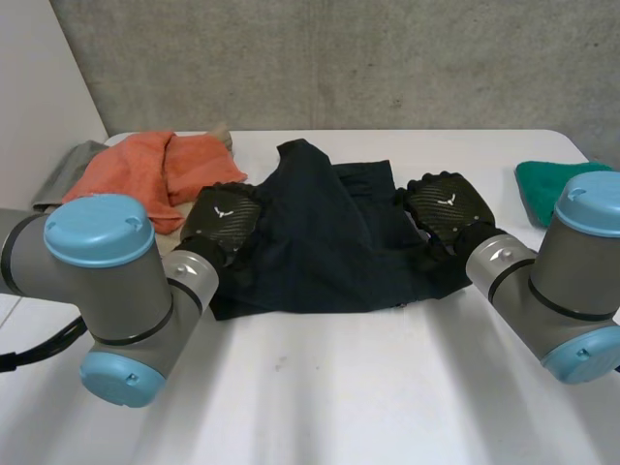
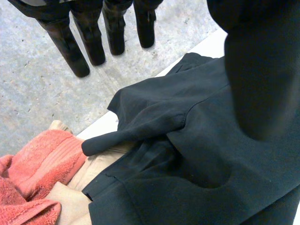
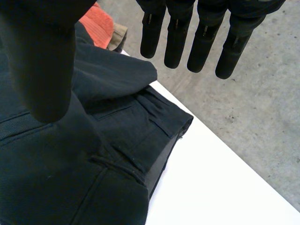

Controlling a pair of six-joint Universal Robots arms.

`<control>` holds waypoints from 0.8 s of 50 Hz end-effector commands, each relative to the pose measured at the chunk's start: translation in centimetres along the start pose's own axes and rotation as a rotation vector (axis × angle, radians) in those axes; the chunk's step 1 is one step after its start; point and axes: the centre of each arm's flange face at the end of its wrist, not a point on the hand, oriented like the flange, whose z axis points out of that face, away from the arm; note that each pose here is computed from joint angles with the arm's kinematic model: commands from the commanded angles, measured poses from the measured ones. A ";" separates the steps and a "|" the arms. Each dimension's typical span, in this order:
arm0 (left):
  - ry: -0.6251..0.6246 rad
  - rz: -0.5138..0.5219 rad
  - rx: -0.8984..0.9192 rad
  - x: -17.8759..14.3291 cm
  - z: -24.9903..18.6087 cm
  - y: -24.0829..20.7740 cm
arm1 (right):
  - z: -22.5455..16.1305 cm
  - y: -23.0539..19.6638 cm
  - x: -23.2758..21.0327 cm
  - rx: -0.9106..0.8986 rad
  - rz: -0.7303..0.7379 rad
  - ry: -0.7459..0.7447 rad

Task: Fold the laundry.

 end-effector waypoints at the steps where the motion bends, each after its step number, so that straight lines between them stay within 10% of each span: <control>1: -0.006 0.012 0.031 -0.8 -0.5 -1.7 | 0.1 -1.0 1.6 0.004 0.016 0.023; 16: 0.294 0.025 -0.308 0.3 -7.6 -1.9 | -6.4 0.5 4.4 -0.481 -0.080 -0.211; 40: 0.228 0.013 -0.405 0.1 -1.2 2.2 | 0.0 3.8 0.5 -0.189 -0.079 -0.176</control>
